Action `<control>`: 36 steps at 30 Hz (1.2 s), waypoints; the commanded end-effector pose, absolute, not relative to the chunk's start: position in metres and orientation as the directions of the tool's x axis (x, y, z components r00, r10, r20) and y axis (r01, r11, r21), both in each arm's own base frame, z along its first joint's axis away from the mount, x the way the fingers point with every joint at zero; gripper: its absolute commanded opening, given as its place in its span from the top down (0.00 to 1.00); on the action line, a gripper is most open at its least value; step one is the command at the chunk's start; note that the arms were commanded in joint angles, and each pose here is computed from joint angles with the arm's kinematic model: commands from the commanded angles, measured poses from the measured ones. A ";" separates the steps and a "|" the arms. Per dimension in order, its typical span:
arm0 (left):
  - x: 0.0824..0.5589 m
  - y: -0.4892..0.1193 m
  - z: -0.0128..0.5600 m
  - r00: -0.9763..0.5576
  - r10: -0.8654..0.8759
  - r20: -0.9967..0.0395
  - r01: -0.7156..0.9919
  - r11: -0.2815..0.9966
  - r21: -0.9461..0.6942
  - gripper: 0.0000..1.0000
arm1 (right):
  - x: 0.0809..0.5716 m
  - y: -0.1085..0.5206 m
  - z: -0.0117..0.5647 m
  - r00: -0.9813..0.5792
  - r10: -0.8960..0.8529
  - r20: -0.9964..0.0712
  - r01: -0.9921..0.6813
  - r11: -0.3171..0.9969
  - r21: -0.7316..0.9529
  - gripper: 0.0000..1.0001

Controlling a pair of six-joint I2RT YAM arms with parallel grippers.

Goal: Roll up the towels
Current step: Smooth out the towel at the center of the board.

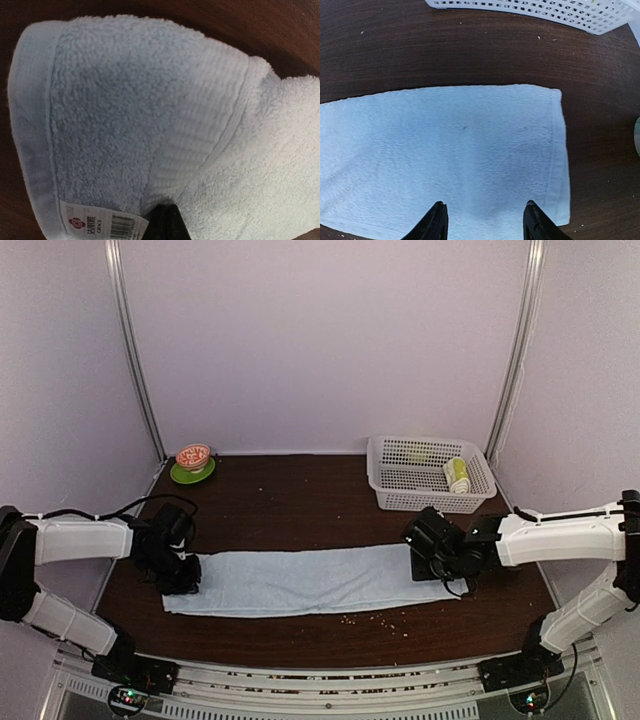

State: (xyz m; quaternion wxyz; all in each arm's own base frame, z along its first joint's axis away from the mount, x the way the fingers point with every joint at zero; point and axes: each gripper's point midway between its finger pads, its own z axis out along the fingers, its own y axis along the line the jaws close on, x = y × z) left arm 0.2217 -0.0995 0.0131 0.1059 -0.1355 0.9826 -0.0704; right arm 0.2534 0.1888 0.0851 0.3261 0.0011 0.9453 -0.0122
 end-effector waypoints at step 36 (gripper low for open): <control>0.228 -0.123 -0.004 -0.976 -0.169 -0.140 -0.147 0.977 -0.153 0.61 | 0.225 0.135 -0.026 -0.996 0.002 -0.089 0.013 0.993 -0.116 0.58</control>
